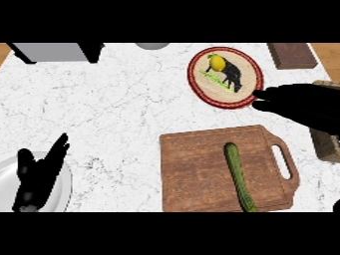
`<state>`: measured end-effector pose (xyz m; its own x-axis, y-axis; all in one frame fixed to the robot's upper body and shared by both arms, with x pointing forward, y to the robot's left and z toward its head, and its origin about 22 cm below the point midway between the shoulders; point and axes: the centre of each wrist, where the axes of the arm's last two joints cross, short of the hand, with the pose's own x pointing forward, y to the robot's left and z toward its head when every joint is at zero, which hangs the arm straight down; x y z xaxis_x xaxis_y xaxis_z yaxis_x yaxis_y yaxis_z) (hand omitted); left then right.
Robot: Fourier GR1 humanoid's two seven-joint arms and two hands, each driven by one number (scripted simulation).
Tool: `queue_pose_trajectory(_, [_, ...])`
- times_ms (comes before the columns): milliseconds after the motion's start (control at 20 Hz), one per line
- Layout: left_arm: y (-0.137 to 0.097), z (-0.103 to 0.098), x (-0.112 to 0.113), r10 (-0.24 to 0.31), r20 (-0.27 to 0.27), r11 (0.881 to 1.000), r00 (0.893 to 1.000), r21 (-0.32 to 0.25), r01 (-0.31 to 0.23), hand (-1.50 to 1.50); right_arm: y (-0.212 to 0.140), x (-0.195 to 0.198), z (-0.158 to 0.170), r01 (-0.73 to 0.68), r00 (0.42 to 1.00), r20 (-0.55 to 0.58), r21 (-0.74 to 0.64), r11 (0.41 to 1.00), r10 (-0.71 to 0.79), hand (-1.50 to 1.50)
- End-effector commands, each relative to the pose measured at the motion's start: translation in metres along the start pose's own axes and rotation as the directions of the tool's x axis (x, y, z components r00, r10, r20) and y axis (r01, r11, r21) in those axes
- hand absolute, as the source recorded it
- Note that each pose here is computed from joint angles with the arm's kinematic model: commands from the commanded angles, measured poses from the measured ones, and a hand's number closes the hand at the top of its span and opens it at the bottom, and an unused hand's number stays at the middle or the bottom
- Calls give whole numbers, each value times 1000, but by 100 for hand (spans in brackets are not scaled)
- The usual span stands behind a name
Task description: Pick the squash from the cutting board and place it in the basket
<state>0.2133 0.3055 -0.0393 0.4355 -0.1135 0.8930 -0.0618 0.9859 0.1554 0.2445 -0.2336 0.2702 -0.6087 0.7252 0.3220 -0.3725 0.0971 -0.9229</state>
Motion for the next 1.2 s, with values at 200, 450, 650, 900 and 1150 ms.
queue_pose_trajectory(200, [-11,12,-25,-5,-102,1000,995,-20,3,0,-48,-1,37,-99,990,-77,208,973,118,-150])
queue_pose_trajectory(450, [-18,6,-14,6,-117,1000,993,-6,-7,0,-34,-13,40,-56,995,-68,215,975,72,-150])
queue_pose_trajectory(650, [2,7,-12,-9,-118,1000,993,-16,8,0,-11,-12,29,-24,997,-66,203,979,38,-150])
queue_pose_trajectory(900, [2,-3,-21,0,-119,1000,993,-20,-2,0,15,-9,12,22,999,-35,170,985,-16,-150])
queue_pose_trajectory(1150, [-5,22,-18,2,-114,1000,993,-3,-2,0,47,-8,5,34,999,-27,174,984,-30,-150])
